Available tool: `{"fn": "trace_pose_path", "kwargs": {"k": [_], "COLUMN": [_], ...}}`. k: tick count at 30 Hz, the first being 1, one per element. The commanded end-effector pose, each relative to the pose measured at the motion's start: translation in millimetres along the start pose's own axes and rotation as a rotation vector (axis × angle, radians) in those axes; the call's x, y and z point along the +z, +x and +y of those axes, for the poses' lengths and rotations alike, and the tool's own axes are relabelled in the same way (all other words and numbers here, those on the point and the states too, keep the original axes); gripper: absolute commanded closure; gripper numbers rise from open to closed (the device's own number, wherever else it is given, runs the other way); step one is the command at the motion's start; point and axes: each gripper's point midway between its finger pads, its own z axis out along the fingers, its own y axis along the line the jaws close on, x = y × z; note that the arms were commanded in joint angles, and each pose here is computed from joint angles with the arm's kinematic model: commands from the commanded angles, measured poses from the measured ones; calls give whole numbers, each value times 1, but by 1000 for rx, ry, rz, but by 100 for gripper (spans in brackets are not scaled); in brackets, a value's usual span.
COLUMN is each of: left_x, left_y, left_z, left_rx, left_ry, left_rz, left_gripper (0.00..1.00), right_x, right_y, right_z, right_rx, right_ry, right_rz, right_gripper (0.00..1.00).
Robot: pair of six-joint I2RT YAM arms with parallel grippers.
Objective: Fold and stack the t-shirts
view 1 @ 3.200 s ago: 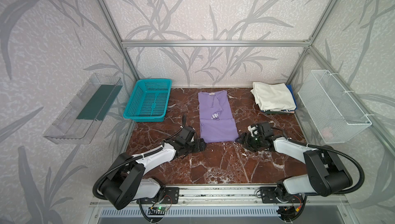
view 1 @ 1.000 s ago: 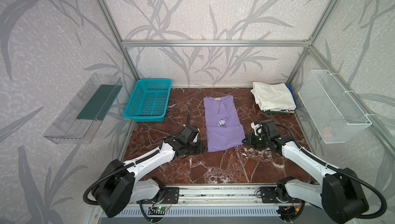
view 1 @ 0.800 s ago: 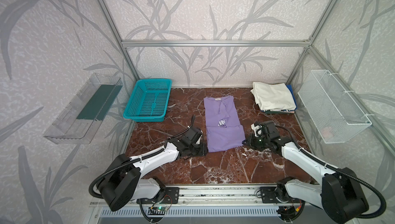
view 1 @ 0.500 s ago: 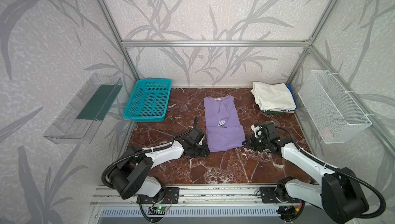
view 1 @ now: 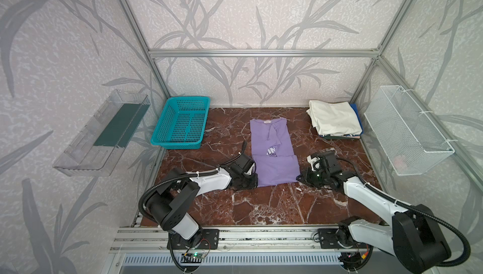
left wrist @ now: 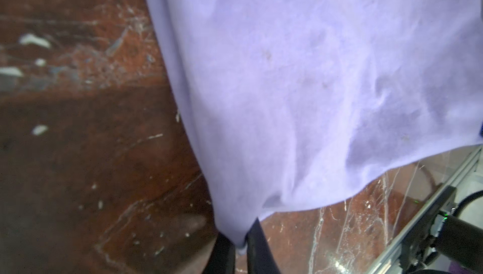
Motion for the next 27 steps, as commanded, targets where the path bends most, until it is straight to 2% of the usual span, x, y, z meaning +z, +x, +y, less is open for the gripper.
{"fn": "trace_pose_path", "kwargs": {"k": [1, 7, 12, 16, 27], "left_x": [2, -23, -49, -65, -121], "left_y": [6, -6, -13, -13, -13], "left_z": [1, -11, -23, -21, -40], "left_rx": [10, 69, 111, 107, 86], "left_ry": [-22, -45, -45, -71, -10], "left_rz": [52, 34, 2, -29, -149], "left_gripper": [100, 100, 100, 100, 100], "right_x": [4, 0, -11, -27, -60], "right_y": [4, 9, 12, 12, 16], "right_z": [-3, -5, 4, 8, 45], "right_rx": [-27, -36, -45, -72, -129], "right_ry": [9, 52, 36, 83, 32], "right_rz": [24, 41, 29, -12, -37], "right_gripper": [100, 100, 100, 100, 100]}}
